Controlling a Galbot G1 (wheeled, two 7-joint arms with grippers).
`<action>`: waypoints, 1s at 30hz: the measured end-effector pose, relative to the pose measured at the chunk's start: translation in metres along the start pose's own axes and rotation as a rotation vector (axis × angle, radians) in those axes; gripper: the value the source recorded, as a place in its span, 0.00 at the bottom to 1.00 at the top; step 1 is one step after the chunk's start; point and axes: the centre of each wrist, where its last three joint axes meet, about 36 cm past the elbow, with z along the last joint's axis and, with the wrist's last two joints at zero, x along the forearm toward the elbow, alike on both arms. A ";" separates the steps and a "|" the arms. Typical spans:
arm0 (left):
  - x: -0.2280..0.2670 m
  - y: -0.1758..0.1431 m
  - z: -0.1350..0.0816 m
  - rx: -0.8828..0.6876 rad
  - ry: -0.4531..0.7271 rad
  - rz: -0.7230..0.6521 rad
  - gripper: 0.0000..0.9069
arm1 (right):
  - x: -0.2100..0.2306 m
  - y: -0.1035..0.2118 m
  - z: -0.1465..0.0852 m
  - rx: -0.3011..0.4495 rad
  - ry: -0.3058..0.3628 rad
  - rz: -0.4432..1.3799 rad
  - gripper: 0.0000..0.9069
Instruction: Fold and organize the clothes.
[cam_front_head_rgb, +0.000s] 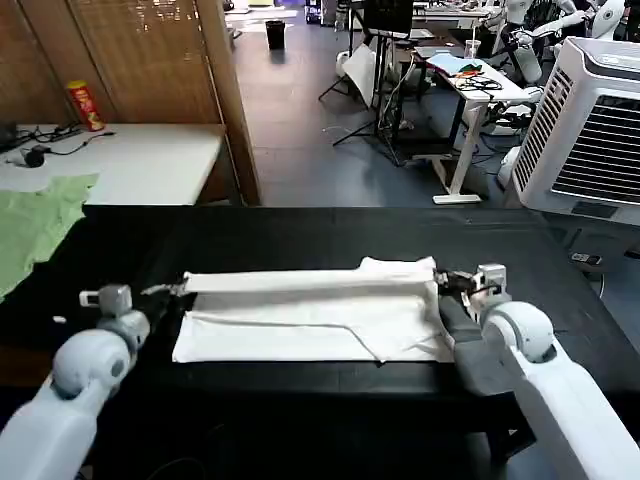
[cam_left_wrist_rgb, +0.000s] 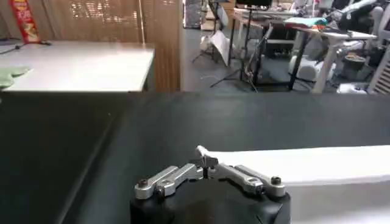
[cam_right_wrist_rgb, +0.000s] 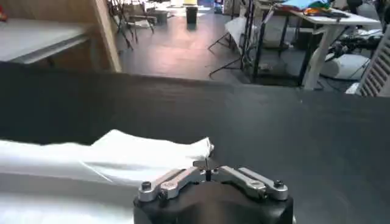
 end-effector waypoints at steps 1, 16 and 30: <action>0.002 0.000 0.004 0.001 0.008 -0.001 0.01 | 0.004 0.003 0.003 0.001 0.006 -0.004 0.00; 0.028 -0.011 0.027 0.001 0.045 -0.009 0.97 | 0.034 0.027 0.028 0.006 0.082 -0.029 0.97; 0.047 -0.019 0.018 -0.017 0.056 -0.037 0.97 | 0.035 0.009 0.005 -0.088 -0.064 0.058 0.97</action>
